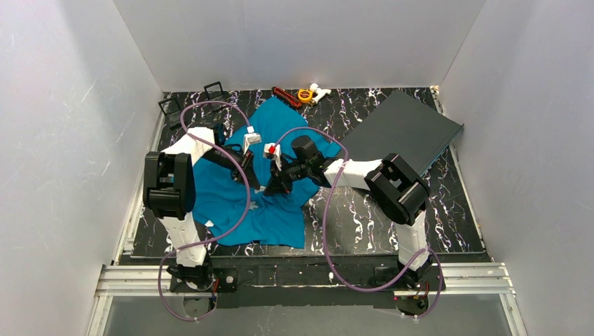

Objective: Remove the brooch from the garment

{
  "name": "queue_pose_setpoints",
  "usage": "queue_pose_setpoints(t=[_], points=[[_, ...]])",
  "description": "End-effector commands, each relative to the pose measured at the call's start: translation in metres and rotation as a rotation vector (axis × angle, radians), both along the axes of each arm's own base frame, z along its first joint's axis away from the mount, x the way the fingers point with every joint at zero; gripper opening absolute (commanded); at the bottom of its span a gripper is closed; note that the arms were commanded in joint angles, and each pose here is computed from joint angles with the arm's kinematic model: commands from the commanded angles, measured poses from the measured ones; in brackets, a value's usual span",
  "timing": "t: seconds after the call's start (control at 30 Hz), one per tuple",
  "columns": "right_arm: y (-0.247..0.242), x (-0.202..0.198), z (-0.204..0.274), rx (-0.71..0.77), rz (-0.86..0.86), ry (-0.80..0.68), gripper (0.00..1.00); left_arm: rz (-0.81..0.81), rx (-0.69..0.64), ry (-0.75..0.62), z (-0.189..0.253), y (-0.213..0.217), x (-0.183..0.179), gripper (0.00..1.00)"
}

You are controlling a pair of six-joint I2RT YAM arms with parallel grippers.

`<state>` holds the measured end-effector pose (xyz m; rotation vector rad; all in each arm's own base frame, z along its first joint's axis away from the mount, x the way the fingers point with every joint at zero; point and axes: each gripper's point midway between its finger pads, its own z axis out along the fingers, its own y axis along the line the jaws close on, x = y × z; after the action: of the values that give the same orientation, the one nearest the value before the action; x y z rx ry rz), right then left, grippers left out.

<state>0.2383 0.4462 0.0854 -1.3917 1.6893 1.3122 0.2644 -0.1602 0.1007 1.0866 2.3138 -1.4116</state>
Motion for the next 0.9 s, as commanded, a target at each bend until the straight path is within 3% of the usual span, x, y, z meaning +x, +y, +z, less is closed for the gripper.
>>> queue_pose_setpoints(t=[0.0,0.1,0.23,0.53,0.87], points=[[0.011,-0.002,0.019,0.065,0.013,-0.065,0.01,0.007,-0.025,0.003,0.013,-0.005,0.002,0.24],[0.005,0.0,0.018,0.069,-0.022,-0.08,0.01,0.07,-0.036,-0.057,0.017,0.004,0.01,0.44],[0.001,0.0,0.021,0.115,-0.061,-0.079,0.01,0.238,-0.046,-0.228,0.021,0.035,0.036,0.54],[-0.003,-0.002,0.039,0.248,-0.094,-0.045,0.01,0.147,-0.063,-0.692,0.009,0.047,0.044,0.53],[-0.002,-0.003,0.04,0.277,-0.103,-0.038,0.01,-0.001,-0.087,-0.759,-0.005,0.035,0.036,0.42]])
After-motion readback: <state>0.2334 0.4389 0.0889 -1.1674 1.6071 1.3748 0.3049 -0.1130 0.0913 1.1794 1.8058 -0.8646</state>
